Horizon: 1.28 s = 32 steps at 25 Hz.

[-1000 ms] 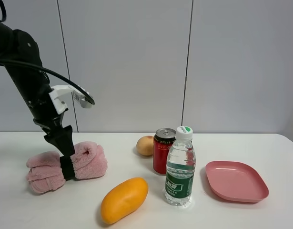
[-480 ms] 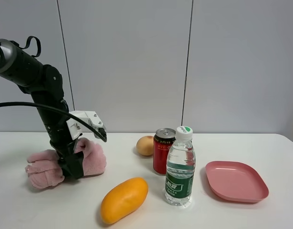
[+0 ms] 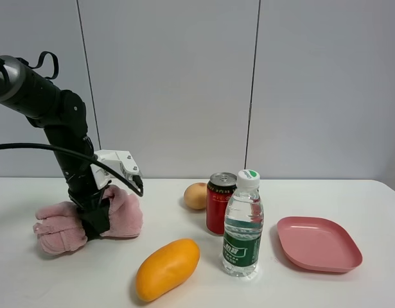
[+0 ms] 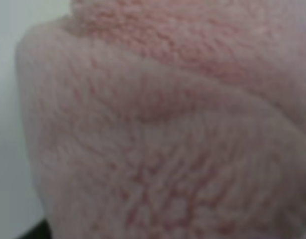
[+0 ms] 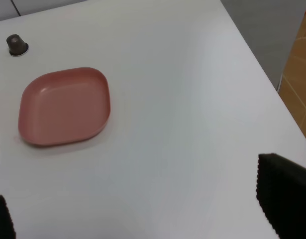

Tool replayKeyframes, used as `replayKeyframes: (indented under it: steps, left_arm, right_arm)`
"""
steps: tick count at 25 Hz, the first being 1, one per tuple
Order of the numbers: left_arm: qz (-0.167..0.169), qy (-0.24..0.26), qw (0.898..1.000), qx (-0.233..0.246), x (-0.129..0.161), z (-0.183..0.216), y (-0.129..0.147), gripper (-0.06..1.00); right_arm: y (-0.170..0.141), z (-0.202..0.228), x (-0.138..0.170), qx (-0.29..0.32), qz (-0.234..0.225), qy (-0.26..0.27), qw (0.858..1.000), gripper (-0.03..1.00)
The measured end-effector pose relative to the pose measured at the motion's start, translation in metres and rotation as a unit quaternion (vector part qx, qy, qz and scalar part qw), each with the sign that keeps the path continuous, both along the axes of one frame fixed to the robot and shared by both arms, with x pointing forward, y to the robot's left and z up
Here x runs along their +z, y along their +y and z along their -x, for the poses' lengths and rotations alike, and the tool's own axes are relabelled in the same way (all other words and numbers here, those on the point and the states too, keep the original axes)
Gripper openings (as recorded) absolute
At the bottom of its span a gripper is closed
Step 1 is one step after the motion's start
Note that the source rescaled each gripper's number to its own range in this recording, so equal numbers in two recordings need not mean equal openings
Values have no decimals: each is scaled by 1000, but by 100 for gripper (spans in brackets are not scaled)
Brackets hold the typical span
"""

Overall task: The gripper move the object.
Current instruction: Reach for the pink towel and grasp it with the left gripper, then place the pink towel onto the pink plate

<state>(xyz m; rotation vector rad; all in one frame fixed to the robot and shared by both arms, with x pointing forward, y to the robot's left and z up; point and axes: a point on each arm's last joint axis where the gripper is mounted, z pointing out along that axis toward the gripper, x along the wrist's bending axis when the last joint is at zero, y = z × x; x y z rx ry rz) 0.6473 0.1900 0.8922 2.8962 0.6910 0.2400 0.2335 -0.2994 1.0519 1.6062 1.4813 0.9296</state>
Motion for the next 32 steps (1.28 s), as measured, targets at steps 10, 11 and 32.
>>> replayKeyframes:
  steps: [10,11,32]
  left_arm:
    - [2,-62,997,40,98,-4,-28,0]
    - [7,-87,995,44,120,-4,-34,0]
    - [278,-274,913,-119,237,104,-326,0]
  right_arm:
    - [0,0,0,0,0,0,1000,100]
    - [0,0,0,0,0,0,1000,100]
    - [0,0,0,0,0,0,1000,100]
